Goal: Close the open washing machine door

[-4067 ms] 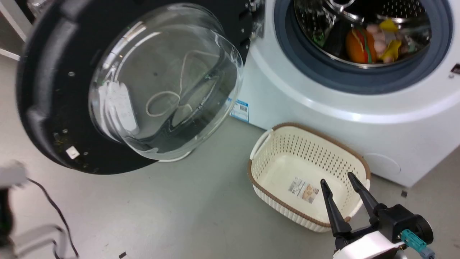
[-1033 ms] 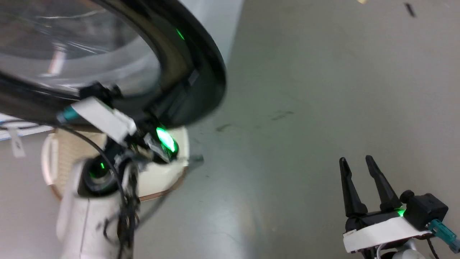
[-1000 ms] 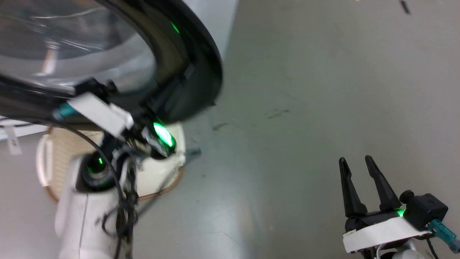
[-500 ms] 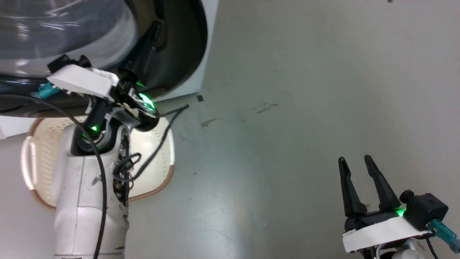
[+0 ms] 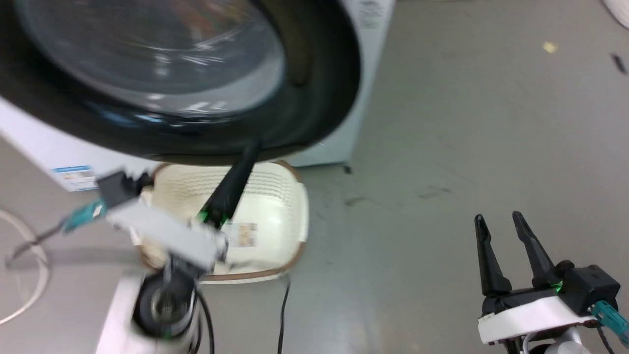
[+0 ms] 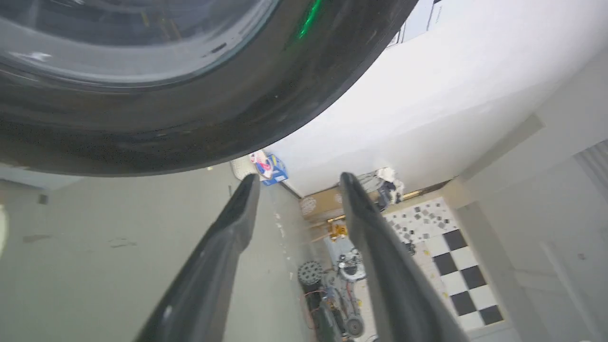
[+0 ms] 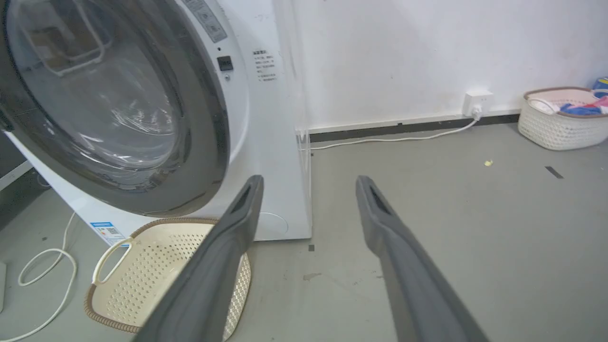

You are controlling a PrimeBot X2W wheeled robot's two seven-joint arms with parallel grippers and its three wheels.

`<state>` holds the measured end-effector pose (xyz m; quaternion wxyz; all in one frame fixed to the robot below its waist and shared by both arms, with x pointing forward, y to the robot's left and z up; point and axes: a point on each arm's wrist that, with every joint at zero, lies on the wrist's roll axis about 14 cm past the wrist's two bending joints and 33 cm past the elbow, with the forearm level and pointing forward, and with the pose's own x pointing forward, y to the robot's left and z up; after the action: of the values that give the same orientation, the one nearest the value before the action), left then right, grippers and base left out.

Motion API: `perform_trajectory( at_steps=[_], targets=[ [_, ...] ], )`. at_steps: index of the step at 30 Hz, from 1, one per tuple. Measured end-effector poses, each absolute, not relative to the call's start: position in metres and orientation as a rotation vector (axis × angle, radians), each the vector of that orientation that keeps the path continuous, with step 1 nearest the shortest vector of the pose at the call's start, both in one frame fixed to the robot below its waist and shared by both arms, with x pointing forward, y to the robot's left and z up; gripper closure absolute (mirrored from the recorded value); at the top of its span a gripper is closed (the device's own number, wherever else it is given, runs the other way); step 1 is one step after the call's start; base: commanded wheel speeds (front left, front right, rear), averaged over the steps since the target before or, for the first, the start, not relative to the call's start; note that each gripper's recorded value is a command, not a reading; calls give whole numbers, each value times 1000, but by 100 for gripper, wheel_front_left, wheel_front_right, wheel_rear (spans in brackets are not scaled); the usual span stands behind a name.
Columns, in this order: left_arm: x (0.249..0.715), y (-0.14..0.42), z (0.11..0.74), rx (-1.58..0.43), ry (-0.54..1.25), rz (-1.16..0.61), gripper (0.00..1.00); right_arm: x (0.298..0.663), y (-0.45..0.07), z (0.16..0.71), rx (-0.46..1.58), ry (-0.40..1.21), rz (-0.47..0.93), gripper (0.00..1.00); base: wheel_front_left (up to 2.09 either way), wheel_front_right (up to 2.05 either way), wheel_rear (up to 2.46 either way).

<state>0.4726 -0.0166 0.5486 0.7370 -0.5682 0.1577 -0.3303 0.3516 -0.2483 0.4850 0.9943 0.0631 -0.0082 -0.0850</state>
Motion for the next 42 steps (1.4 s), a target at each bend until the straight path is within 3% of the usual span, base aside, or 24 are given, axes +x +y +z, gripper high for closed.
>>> perform_trajectory(
  at_steps=[11, 19, 26, 27, 28, 29, 35, 42],
  targets=[
    [425, 128, 531, -360, -74, -365, 0, 378, -182, 501, 146, -71, 47, 0, 0, 0, 0],
    [386, 164, 558, -160, -202, -202, 0, 380, -146, 517, 152, -113, 158, 0, 0, 0, 0],
    [371, 164, 538, -11, -161, -183, 0, 382, -137, 513, 139, -100, 185, 0, 0, 0, 0],
    [371, 162, 536, -9, -155, -186, 0, 382, -136, 510, 140, -90, 186, 24, 0, 0, 0],
    [371, 161, 533, 0, -149, -193, 0, 382, -136, 507, 140, -80, 188, 67, 0, 0, 0],
    [371, 160, 531, 10, -144, -200, 0, 383, -135, 504, 142, -72, 188, 100, 0, 0, 0],
    [379, 154, 520, 18, -114, -219, 0, 393, -122, 490, 114, -26, 229, 100, 0, 0, 0],
    [401, 156, 509, -4, -93, -214, 0, 448, -99, 501, 59, -48, 299, 100, 0, 0, 0]
  ],
)
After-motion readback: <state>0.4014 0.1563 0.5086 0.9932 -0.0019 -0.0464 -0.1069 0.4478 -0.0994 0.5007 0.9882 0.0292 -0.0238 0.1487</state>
